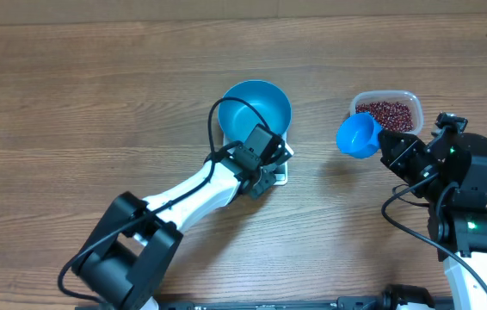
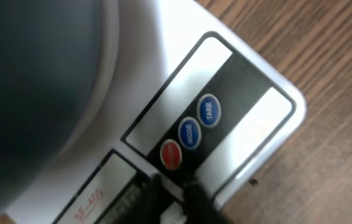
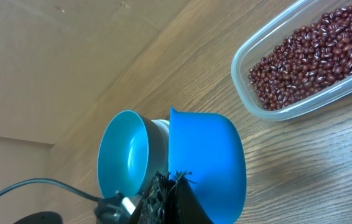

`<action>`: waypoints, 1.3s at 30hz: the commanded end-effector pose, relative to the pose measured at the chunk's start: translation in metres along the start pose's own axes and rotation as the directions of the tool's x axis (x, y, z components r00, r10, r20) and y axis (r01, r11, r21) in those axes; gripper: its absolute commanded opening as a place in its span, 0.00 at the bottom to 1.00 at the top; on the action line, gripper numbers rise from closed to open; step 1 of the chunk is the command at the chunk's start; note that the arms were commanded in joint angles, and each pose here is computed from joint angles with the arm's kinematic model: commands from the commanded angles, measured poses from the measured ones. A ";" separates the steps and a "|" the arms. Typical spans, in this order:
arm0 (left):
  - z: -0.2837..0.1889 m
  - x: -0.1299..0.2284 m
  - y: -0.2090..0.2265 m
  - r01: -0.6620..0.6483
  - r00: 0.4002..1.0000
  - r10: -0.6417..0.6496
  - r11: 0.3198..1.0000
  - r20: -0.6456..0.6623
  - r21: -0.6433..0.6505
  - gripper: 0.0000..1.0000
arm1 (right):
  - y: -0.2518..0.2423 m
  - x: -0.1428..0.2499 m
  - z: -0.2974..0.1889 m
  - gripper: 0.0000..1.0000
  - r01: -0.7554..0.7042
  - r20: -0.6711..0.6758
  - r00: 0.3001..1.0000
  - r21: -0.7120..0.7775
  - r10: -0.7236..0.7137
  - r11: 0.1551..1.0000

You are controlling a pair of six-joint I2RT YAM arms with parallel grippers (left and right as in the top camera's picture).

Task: Scoop item into bowl and weigh 150g on scale
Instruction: 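Lift the left gripper back from the scale toward the front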

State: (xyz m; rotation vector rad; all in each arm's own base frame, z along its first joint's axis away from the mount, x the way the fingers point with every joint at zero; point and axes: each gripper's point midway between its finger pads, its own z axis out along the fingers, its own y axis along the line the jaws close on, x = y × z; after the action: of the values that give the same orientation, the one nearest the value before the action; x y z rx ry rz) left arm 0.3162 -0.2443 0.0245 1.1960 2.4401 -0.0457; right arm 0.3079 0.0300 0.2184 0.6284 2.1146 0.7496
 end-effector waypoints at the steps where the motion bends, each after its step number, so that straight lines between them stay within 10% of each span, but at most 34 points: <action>1: -0.025 -0.013 -0.005 -0.010 0.998 0.008 0.999 0.061 0.036 0.47 | 0.010 -0.012 -0.008 0.04 0.026 0.044 0.999 -0.016 -0.026 1.000; 3: -0.032 -0.013 -0.008 -0.016 0.998 0.013 0.999 0.062 0.044 0.99 | 0.009 -0.012 -0.008 0.04 0.026 0.048 0.999 -0.010 -0.025 1.000; 39: -0.199 -0.013 0.012 0.182 0.928 -0.162 0.983 0.335 -0.030 1.00 | 0.004 -0.016 -0.008 0.04 0.043 0.070 0.997 0.021 -0.044 0.999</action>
State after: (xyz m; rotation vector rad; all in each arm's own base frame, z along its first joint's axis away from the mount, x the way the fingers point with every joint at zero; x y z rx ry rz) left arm 0.2606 -0.2100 0.1952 0.9648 2.2440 -0.1927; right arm 0.3090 0.0238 0.2169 0.6298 2.1113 0.6985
